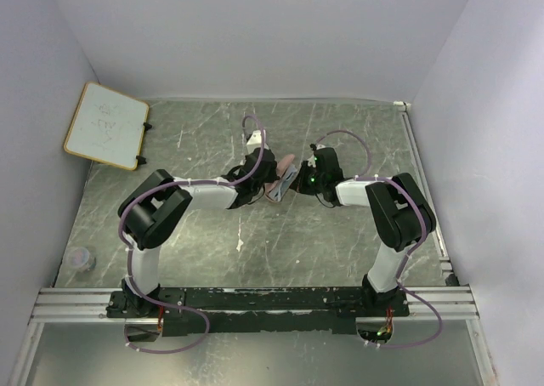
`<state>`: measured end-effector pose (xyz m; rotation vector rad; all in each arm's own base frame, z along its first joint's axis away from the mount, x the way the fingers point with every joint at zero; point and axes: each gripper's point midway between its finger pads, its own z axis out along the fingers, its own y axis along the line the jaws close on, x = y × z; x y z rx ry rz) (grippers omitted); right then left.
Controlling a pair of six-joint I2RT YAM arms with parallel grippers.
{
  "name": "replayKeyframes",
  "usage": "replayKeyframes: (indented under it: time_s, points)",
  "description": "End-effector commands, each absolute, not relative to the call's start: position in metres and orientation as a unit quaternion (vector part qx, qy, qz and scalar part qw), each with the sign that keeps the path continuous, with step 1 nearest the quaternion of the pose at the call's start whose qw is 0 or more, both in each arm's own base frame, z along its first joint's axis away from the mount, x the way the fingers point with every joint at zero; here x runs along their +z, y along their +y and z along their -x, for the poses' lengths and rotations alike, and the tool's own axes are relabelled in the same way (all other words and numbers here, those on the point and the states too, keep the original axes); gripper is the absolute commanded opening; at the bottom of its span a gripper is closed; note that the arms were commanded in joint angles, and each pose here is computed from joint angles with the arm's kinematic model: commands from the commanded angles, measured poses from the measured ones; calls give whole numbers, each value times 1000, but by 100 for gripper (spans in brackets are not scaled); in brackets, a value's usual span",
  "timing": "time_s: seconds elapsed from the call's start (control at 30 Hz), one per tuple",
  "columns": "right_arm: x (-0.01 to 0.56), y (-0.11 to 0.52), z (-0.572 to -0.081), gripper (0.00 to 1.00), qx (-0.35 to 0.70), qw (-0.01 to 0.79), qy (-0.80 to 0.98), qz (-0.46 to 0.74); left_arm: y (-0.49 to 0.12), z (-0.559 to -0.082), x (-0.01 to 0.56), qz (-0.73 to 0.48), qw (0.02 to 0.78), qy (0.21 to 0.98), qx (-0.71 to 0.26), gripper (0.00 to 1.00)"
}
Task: Organize the sunglasses
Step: Close the sunglasses case at the center of the board.
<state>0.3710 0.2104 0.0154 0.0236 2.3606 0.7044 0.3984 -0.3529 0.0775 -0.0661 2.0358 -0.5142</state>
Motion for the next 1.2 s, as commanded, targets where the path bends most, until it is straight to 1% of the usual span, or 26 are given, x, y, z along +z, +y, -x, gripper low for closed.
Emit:
replayKeyframes:
  time_s: [0.0, 0.23, 0.53, 0.97, 1.17]
  points:
    - [15, 222, -366, 0, 290, 324, 900, 3, -392, -364, 55, -30, 454, 858, -237, 11]
    - [15, 223, -367, 0, 291, 324, 900, 4, -398, -358, 40, -40, 442, 867, -228, 11]
    - [15, 224, -366, 0, 292, 323, 900, 5, -390, -358, 33, -36, 444, 871, -209, 11]
    - [14, 223, -366, 0, 289, 321, 902, 4, -360, -375, 59, -18, 477, 860, -179, 12]
    - [13, 223, -366, 0, 289, 320, 902, 4, -346, -383, 62, -7, 482, 859, -171, 13]
